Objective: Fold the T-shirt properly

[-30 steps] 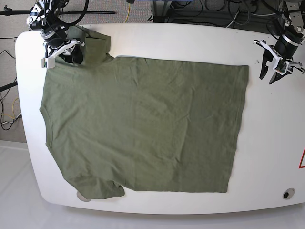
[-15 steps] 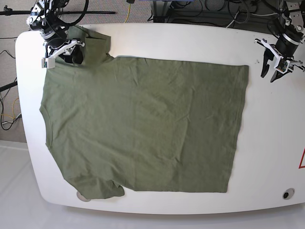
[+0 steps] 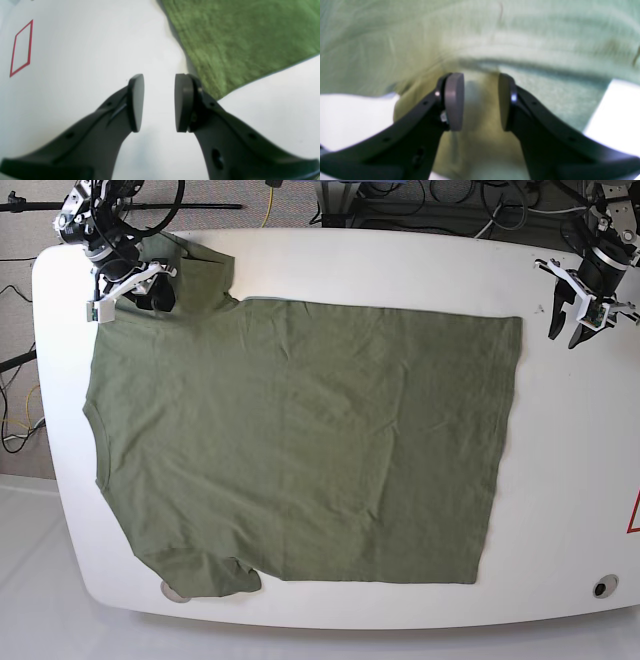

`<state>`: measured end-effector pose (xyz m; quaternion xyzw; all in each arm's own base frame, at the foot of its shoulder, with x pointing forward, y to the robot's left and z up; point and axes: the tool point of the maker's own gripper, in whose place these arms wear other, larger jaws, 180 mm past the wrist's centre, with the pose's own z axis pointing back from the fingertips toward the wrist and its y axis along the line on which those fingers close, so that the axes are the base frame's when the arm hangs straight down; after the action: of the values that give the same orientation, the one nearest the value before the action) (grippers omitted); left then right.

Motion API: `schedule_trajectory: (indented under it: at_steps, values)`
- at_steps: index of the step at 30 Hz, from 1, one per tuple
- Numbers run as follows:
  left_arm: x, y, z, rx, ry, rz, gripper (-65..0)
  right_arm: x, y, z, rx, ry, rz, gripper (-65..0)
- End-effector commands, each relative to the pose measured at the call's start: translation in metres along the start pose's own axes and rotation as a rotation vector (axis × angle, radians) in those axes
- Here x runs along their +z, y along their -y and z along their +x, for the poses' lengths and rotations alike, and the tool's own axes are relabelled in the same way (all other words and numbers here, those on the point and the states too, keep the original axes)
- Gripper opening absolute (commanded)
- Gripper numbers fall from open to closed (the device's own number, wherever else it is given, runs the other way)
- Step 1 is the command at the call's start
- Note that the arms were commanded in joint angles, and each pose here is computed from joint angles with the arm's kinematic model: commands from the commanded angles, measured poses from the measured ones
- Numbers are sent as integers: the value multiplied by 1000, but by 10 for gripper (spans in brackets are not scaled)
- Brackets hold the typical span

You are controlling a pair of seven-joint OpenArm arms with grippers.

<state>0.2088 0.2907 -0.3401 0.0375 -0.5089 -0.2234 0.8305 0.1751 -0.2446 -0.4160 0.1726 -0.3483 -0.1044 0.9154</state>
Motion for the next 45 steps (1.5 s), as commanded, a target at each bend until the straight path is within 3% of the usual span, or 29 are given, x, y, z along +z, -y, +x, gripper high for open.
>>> schedule_trajectory:
  at_steps: [1,3,5,13,15,29,45]
  values:
    - [4,-8,10,15,43,14,-466,8,1,17,12,55,2,-425]
    - [5,-8,12,39,52,14,-466,11,3,18,6,60,-1,-425]
    - [8,-18,11,146,75,32,-465,22,16,19,7,56,-56,-423]
    - [12,-29,3,243,77,62,-466,28,28,16,9,51,-104,-422]
    - [12,-34,-11,316,70,84,-461,22,28,7,11,21,-102,-423]
    - [27,-46,-22,441,97,184,-440,27,32,3,11,14,-119,-422]
    - [26,-48,-31,454,39,151,-450,15,35,-15,-44,-50,-100,-421]
